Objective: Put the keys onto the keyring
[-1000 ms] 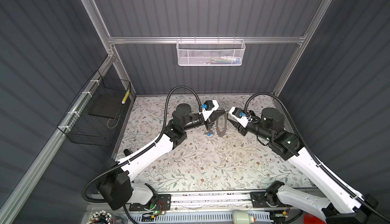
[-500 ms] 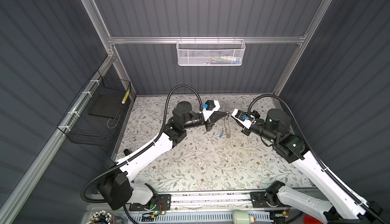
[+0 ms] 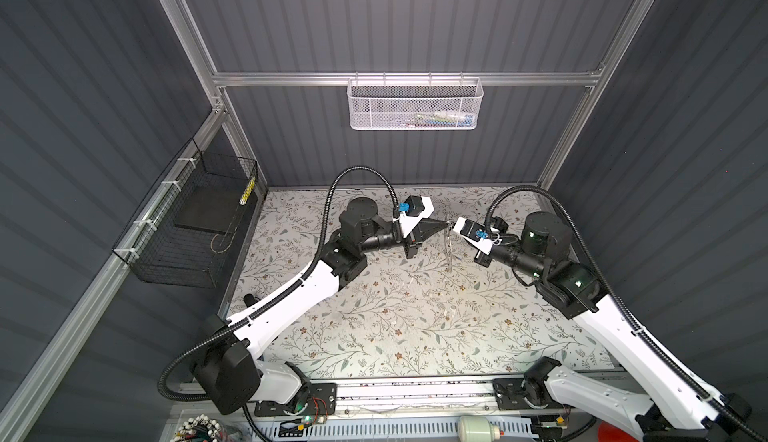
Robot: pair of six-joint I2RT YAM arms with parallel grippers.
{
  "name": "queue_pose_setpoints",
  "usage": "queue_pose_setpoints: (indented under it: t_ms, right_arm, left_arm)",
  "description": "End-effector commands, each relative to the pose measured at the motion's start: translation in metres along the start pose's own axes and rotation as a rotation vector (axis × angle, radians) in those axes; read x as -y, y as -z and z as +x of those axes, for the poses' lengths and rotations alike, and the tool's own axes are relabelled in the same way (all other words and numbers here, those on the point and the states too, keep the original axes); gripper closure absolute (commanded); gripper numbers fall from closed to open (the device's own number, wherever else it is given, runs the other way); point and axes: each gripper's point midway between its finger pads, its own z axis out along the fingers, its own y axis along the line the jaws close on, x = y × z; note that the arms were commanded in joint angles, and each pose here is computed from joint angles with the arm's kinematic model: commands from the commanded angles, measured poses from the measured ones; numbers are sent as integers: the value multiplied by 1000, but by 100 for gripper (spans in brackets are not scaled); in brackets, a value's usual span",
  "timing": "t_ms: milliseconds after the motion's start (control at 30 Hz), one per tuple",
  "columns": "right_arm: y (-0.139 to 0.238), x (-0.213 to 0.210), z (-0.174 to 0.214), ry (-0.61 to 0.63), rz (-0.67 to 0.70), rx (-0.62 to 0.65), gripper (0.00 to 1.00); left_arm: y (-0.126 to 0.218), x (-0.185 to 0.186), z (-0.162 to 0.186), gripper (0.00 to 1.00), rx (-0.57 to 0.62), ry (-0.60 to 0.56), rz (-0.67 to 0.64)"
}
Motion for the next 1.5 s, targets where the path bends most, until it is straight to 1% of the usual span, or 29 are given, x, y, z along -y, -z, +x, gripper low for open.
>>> queue_pose_setpoints:
  t_ms: [0, 67, 233, 367, 533, 600, 867, 1067, 1100, 1200, 1267, 1400, 1467]
  right_arm:
    - [0, 6, -5, -1, 3, -2, 97]
    - [-1, 8, -5, -6, 10, -3, 100]
    - [-4, 8, -6, -35, 11, 7, 100]
    - [-9, 7, -4, -71, 4, 2, 100]
    - [-13, 4, -5, -96, -7, -4, 100]
    - [-15, 4, -5, -112, -9, -5, 100]
    - [-22, 8, -9, -172, 1, 5, 100]
    - [-21, 13, 2, -181, 37, -52, 100]
    - [-20, 11, 2, -177, 35, -49, 95]
    - [-17, 11, 7, -196, 63, -42, 74]
    - [-14, 13, 11, -226, 84, -39, 65]
    - [-12, 12, 18, -292, 85, -28, 54]
    - [-14, 8, 18, -322, 57, -13, 52]
  left_arm:
    - [1, -5, -23, 100, 51, -42, -2]
    - [1, -5, -24, 100, 53, -43, -5]
    - [0, -10, -25, 100, 72, -46, -33]
    - [0, -17, -24, 100, 92, -49, -83]
    - [-4, -19, -20, 100, 84, -99, -154]
    - [-4, -19, -20, 100, 99, -118, -174]
    - [-4, -18, -16, 100, 125, -129, -210]
    - [2, -19, -19, 100, 107, -135, -231]
    - [2, -19, -20, 100, 105, -136, -229]
    - [1, -12, -26, 100, 102, -131, -172]
    - [0, -9, -30, 100, 102, -128, -143]
    - [2, -8, -34, 100, 118, -118, -102]
    - [2, -7, -35, 100, 127, -109, -85]
